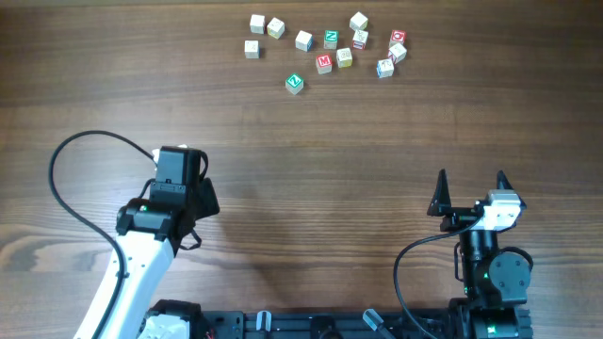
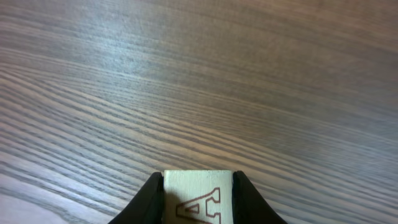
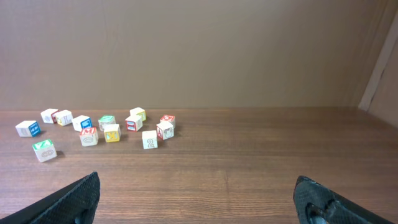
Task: Form a horizontal line
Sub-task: 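Carry the A block with the left gripper toward the table center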
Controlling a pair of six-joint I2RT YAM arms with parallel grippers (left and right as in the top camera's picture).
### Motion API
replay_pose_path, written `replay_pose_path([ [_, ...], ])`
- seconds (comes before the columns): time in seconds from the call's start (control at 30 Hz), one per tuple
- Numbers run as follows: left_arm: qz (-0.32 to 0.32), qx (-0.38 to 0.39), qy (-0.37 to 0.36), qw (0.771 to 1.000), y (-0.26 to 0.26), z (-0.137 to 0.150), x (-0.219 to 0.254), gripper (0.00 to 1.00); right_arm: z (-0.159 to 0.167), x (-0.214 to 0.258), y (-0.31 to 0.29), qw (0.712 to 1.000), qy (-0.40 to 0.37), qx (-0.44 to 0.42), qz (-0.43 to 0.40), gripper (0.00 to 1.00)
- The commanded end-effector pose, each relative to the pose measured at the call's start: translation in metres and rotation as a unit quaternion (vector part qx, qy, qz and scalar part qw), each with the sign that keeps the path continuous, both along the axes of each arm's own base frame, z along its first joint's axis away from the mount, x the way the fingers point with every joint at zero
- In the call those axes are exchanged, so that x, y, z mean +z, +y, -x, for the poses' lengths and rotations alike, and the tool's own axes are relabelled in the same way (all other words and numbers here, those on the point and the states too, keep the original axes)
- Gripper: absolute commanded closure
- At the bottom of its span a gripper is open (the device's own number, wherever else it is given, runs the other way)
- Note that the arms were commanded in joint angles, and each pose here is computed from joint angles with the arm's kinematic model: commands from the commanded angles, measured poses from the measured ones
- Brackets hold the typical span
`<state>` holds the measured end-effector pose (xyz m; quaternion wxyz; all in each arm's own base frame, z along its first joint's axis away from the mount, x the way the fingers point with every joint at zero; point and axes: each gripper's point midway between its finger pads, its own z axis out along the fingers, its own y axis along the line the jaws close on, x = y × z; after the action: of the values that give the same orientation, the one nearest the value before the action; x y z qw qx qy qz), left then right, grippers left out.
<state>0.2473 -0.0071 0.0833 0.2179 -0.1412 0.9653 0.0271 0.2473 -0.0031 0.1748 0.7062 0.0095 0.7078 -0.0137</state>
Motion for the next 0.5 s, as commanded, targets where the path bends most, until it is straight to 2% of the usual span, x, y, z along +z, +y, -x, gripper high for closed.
replay_pose_path([
  [0.0,-0.011,-0.004,0.021,1.0,0.003,0.004,-0.017,0.96,0.0,0.002,0.004,1.0,-0.004,0.011,0.007,0.0],
  [0.27,-0.045,-0.087,-0.007,0.995,-0.001,-0.026,-0.033,0.96,0.0,0.002,0.004,1.0,-0.004,0.011,0.006,0.0],
  [0.47,-0.065,-0.078,0.021,0.995,0.014,-0.024,-0.047,0.96,0.0,0.002,0.004,1.0,-0.004,0.011,0.007,0.0],
])
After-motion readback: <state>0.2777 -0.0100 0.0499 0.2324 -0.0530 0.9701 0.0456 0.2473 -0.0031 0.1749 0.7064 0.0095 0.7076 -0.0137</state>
